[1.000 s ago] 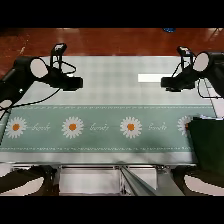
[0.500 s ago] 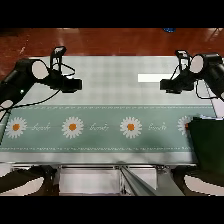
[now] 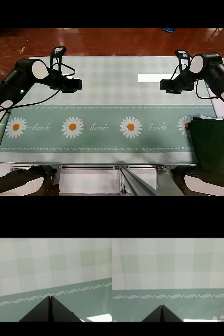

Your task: Fold the shirts.

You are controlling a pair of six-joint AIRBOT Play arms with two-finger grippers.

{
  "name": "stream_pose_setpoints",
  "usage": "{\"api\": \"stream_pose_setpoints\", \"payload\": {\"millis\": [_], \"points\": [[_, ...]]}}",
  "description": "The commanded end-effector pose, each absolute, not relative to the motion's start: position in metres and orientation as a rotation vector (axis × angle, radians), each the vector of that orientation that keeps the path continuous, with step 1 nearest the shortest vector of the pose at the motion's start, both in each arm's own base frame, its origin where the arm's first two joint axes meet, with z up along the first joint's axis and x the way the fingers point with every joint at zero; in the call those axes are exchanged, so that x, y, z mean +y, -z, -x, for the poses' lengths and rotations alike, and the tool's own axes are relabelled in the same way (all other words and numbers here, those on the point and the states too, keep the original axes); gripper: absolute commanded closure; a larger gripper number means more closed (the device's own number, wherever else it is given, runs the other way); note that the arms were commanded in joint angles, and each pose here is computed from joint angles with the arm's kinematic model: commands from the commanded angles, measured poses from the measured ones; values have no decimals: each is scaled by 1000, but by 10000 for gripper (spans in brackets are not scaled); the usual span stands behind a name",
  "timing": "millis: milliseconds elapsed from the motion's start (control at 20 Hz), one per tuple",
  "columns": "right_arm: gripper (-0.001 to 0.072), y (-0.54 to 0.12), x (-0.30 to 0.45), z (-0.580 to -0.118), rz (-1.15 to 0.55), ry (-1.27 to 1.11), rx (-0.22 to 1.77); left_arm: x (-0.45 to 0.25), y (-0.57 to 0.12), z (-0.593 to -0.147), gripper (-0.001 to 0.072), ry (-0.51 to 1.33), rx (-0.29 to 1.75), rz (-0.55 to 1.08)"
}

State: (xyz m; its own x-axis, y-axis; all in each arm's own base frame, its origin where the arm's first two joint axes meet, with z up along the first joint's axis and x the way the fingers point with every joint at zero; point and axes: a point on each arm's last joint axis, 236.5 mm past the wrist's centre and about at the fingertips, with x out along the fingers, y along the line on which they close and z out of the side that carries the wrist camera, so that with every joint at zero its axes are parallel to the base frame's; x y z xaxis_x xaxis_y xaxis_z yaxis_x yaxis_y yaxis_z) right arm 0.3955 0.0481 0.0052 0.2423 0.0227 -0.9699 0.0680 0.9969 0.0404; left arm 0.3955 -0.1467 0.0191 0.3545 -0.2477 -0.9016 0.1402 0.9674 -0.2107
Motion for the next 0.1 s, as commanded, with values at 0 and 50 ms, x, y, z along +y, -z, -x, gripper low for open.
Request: {"api": "stream_pose_setpoints", "payload": {"millis": [0,50], "points": [[689,-5,48,-395,-79,31,1326,-146,-19,-396,687,251,1183,103],[689,-5,48,-395,-80,31,1326,-146,-19,-396,688,251,1183,103]]}}
